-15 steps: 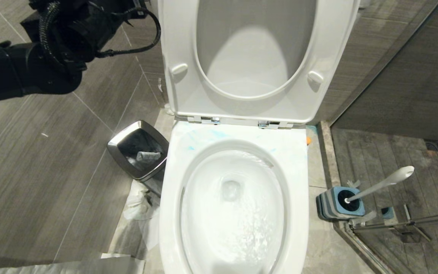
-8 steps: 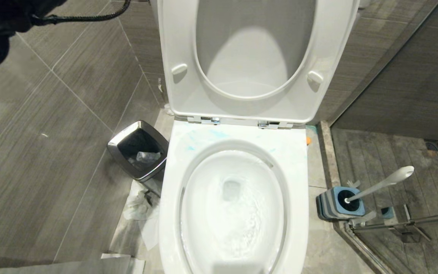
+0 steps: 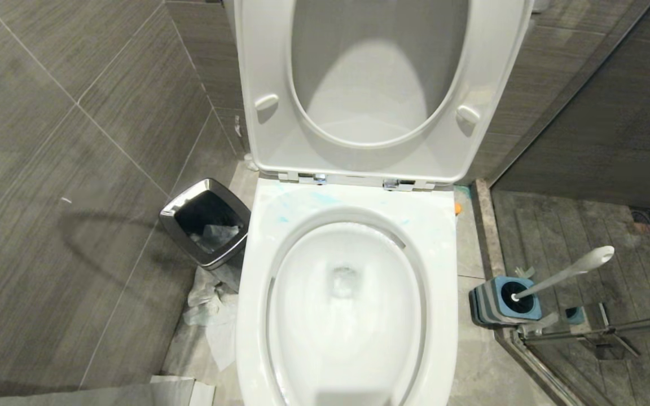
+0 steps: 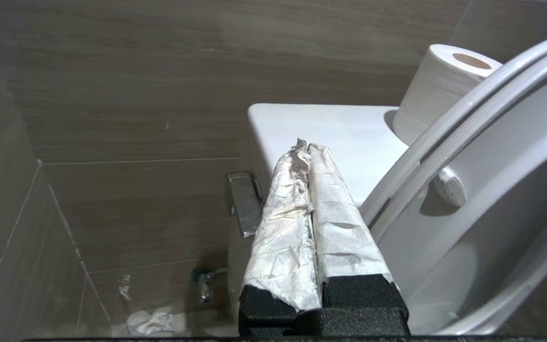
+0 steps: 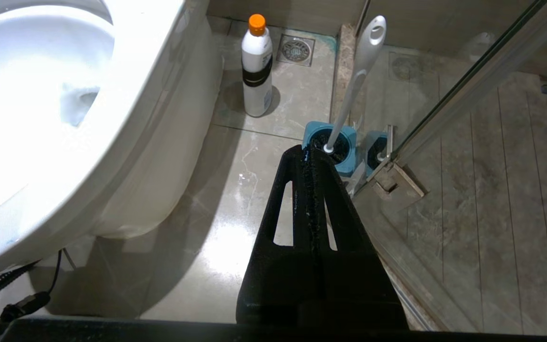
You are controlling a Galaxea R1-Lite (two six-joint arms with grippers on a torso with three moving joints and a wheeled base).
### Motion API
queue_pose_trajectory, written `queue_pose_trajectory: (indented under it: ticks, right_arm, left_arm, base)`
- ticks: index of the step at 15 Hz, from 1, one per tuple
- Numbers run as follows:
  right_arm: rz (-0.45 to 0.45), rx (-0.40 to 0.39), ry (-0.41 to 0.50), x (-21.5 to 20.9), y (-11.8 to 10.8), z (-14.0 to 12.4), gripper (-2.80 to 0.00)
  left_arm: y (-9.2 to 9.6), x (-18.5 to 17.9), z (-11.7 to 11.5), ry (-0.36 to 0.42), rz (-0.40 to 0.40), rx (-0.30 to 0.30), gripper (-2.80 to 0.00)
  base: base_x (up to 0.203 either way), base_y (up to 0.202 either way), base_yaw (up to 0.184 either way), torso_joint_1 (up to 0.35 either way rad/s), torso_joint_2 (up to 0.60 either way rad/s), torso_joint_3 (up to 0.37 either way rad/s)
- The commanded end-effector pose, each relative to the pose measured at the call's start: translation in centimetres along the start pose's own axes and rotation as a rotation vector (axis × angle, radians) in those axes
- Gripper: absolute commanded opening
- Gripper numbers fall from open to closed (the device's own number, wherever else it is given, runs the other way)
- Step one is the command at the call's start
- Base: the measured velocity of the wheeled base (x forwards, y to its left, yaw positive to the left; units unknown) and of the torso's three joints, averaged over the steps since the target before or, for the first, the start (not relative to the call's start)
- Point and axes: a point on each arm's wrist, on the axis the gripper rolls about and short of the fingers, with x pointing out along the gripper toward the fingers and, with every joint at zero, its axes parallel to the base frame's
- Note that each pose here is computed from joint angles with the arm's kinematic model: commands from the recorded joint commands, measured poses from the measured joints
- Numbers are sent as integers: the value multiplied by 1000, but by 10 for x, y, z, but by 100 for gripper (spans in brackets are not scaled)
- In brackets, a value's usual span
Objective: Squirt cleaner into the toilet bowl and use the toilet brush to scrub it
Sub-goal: Flush the toilet, then close the toilet lid
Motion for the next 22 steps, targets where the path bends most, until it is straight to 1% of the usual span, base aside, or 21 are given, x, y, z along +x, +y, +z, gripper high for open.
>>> queue_pose_trajectory:
  ticks: [1, 2, 3, 6, 8, 9, 11, 13, 14, 17, 18, 20, 21, 22]
  right_arm:
    - [0, -1, 24, 2, 0, -7, -280]
    - [0, -1, 25, 2, 0, -7, -280]
    - [0, -1, 24, 2, 0, -7, -280]
    - [0, -1, 24, 2, 0, -7, -280]
    - [0, -1, 24, 2, 0, -7, -280]
    - [0, -1, 24, 2, 0, -7, -280]
    - [0, -1, 26, 2, 0, -7, -280]
    - [0, -1, 25, 2, 0, -7, -280]
    - [0, -1, 26, 2, 0, -7, -280]
    - [0, -1, 24, 2, 0, -7, -280]
    - [0, -1, 24, 2, 0, -7, -280]
    - [0, -1, 25, 2, 0, -7, -280]
    - [1, -1, 26, 2, 0, -7, -280]
    - [1, -1, 24, 2, 0, -7, -280]
  left_arm:
    - [11, -1, -4, 24, -79, 6, -280]
    - [19, 4, -13, 46, -107, -19, -280]
    - [22, 9, -21, 52, -110, -63, -280]
    - [26, 17, -27, -9, -122, -146, -280]
    - [26, 18, -34, 6, -136, -182, -280]
    - [24, 17, -39, 21, -162, -207, -280]
    - [19, 14, -41, 6, -252, -286, -280]
    - [14, 15, -43, -22, -300, -310, -280]
    - [10, 17, -43, -34, -315, -306, -280]
    - [6, 21, -52, -28, -318, -273, -280]
    - [7, 21, -56, -26, -314, -242, -280]
    - [7, 21, -64, -20, -296, -160, -280]
    - [6, 23, -67, -23, -278, -138, -280]
    - [2, 26, -71, -24, -264, -137, -280]
  base:
    - [0, 0, 0, 0, 0, 0]
    - [0, 0, 0, 0, 0, 0]
    - [0, 0, 0, 0, 0, 0]
    - [0, 0, 0, 0, 0, 0]
    - [0, 0, 0, 0, 0, 0]
    - [0, 0, 0, 0, 0, 0]
    - [0, 0, 0, 0, 0, 0]
    - [0, 0, 0, 0, 0, 0]
    - [0, 0, 0, 0, 0, 0]
    - [0, 0, 0, 0, 0, 0]
    - [0, 0, 0, 0, 0, 0]
    - [0, 0, 0, 0, 0, 0]
    - [0, 0, 0, 0, 0, 0]
    - [0, 0, 0, 0, 0, 0]
